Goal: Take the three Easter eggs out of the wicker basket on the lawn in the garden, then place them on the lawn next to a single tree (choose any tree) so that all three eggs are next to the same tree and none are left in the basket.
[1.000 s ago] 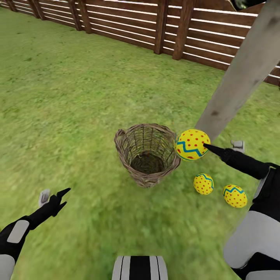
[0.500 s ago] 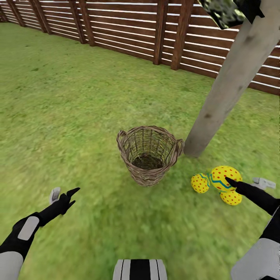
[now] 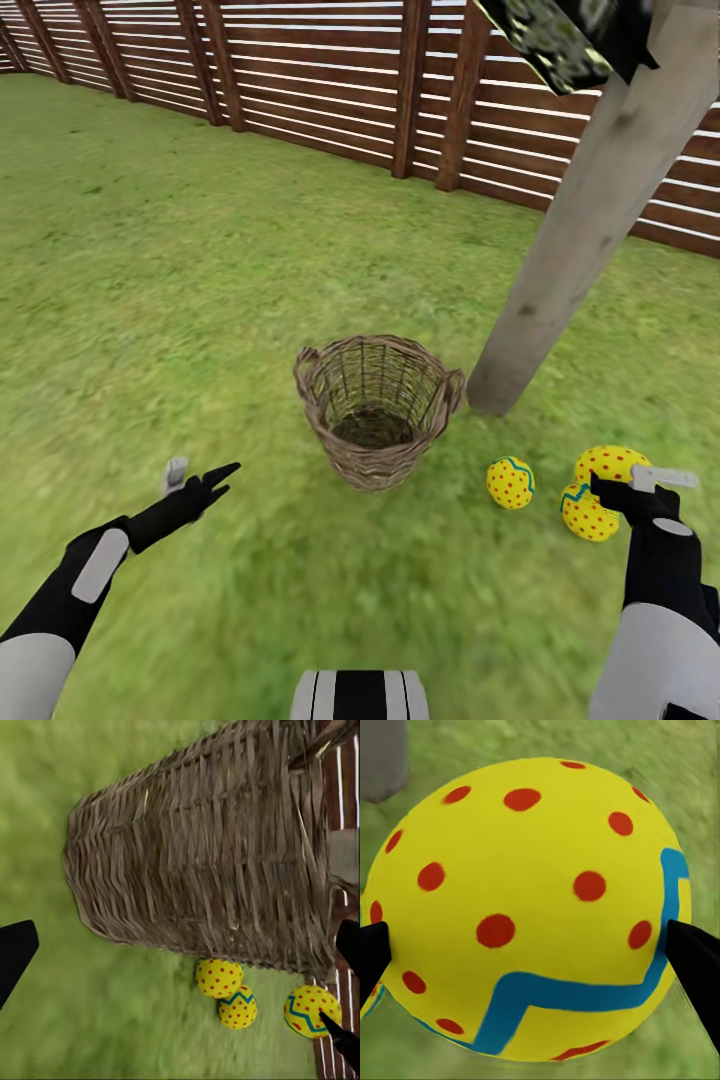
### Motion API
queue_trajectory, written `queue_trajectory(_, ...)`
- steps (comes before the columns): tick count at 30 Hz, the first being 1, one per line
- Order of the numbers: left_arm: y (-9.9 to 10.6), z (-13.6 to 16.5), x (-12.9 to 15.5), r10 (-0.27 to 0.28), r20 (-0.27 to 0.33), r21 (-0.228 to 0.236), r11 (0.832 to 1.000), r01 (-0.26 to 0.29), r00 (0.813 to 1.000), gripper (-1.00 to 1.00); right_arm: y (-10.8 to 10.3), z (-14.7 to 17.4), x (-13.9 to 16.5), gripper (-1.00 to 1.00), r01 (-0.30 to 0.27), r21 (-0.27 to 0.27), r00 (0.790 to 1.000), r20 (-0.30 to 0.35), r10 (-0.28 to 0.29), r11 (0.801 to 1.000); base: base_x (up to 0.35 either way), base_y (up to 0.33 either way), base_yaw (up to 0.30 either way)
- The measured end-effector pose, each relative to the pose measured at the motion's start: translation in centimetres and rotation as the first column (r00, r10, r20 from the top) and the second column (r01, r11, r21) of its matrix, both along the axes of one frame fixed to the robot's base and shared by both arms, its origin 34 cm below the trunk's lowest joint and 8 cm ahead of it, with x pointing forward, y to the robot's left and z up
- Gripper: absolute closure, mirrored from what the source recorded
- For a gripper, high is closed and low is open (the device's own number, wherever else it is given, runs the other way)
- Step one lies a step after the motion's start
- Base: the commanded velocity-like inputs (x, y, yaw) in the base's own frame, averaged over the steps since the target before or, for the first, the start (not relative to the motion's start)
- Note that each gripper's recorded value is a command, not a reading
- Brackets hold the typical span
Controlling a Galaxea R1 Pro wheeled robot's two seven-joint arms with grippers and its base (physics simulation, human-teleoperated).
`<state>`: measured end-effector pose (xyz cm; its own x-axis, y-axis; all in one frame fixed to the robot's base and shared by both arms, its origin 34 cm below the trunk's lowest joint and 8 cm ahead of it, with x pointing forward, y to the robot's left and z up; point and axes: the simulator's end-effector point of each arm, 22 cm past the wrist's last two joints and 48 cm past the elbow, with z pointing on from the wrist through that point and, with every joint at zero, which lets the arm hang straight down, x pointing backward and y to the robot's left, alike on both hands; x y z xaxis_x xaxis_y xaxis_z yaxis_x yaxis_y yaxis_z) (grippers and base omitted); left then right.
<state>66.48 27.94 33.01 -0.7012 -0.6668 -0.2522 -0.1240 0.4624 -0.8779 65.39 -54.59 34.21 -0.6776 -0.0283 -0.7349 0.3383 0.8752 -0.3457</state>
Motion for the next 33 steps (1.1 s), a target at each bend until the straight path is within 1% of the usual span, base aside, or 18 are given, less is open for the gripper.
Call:
queue_trajectory(4,-0.2,0.2,0.0,-0.004,0.009,-0.006,1.000,0.004,1.000,-1.00,-0.3,0.2,0.0,1.00,0.000,-0.008,1.000,0.003,0.000,1.000,0.215,-0.233,0.000)
queue_trajectory(8,-0.2,0.2,0.0,-0.005,0.008,-0.006,1.000,0.005,1.000,-1.00,-0.8,0.7,0.0,1.00,0.007,-0.020,1.000,0.008,-0.007,1.000,-0.015,-0.296,0.000)
queue_trajectory(9,-0.6,0.1,-0.1,-0.017,0.005,-0.005,1.000,0.017,1.000,-1.00,-0.9,0.7,0.0,1.00,0.009,-0.021,1.000,0.008,-0.009,1.000,-0.111,-0.304,0.000)
queue_trajectory(10,-1.5,-0.2,-0.4,-0.045,-0.002,-0.001,0.999,0.045,0.999,-1.00,-0.9,0.5,-0.1,1.00,0.012,-0.019,1.000,0.005,-0.012,1.000,-0.117,-0.304,0.000)
queue_trajectory(11,-3.2,-0.6,-1.1,-0.100,-0.012,0.006,0.995,0.100,0.995,-1.00,-1.6,0.7,-0.4,1.00,0.028,-0.034,1.000,0.005,-0.028,0.999,-0.118,-0.304,0.000)
queue_trajectory(12,-4.0,-0.6,-1.3,-0.124,-0.011,0.009,0.992,0.124,0.992,-1.00,-2.3,0.9,-0.7,1.00,0.048,-0.054,0.999,0.005,-0.048,0.997,-0.117,-0.304,0.000)
queue_trajectory(13,-4.3,-0.5,-1.3,-0.135,-0.008,0.012,0.991,0.135,0.991,-1.00,-2.9,1.2,-1.0,1.00,0.071,-0.075,0.997,0.007,-0.071,0.995,-0.100,-0.304,0.000)
queue_trajectory(14,-4.4,-0.5,-1.3,-0.139,-0.007,0.013,0.990,0.139,0.990,-1.00,-3.2,1.1,-1.2,1.00,0.086,-0.084,0.996,0.005,-0.086,0.993,-0.035,-0.310,0.000)
queue_trajectory(16,-4.3,-0.4,-1.3,-0.141,-0.006,0.017,0.990,0.141,0.990,-1.00,-3.4,-0.1,-2.0,1.00,0.113,-0.092,0.993,-0.013,-0.115,0.989,-0.013,-0.331,0.000)
queue_trajectory(17,-4.3,-0.4,-1.3,-0.141,-0.006,0.018,0.990,0.141,0.990,-1.00,-3.8,-0.8,-2.4,1.00,0.124,-0.113,0.992,-0.017,-0.126,0.986,-0.002,-0.343,0.000)
queue_trajectory(18,-4.2,-0.5,-1.3,-0.141,-0.007,0.018,0.990,0.141,0.990,-1.00,-4.1,-1.5,-3.0,1.00,0.143,-0.145,0.989,-0.012,-0.147,0.979,-0.001,-0.345,0.000)
queue_trajectory(19,-4.3,-0.5,-1.4,-0.141,-0.009,0.018,0.990,0.141,0.990,-1.00,-4.1,-1.8,-3.2,1.00,0.153,-0.165,0.988,-0.007,-0.157,0.974,0.000,-0.346,0.000)
queue_trajectory(21,-4.3,-0.8,-1.5,-0.139,-0.014,0.020,0.990,0.140,0.990,-1.00,-2.9,-2.1,-2.2,1.00,0.120,-0.184,0.992,-0.012,-0.124,0.976,0.000,-0.347,0.000)
queue_trajectory(23,-4.0,-0.6,-1.3,-0.137,-0.005,0.027,0.990,0.137,0.991,-1.00,-2.0,-2.2,-1.5,1.00,0.092,-0.191,0.995,-0.018,-0.097,0.977,0.000,-0.347,0.000)
queue_trajectory(25,-3.7,-0.4,-1.2,-0.136,-0.001,0.030,0.990,0.136,0.991,-1.00,-1.6,-2.3,-1.3,1.00,0.083,-0.192,0.996,-0.021,-0.089,0.978,0.000,-0.347,0.000)
queue_trajectory(28,-3.7,-0.9,-1.6,-0.139,-0.017,0.026,0.990,0.140,0.990,-1.00,-1.7,-2.2,-1.2,1.00,0.082,-0.194,0.996,-0.021,-0.088,0.978,0.000,-0.347,0.000)
queue_trajectory(31,-3.5,-2.3,-2.7,-0.133,-0.061,0.019,0.991,0.135,0.989,-1.00,-1.6,-2.3,-1.2,1.00,0.081,-0.194,0.996,-0.023,-0.087,0.978,0.000,-0.276,0.000)
queue_trajectory(33,-3.3,-4.0,-4.4,-0.143,-0.116,0.023,0.989,0.147,0.983,-1.00,-1.6,-2.3,-1.2,1.00,0.081,-0.194,0.996,-0.024,-0.087,0.978,0.000,-0.049,0.000)
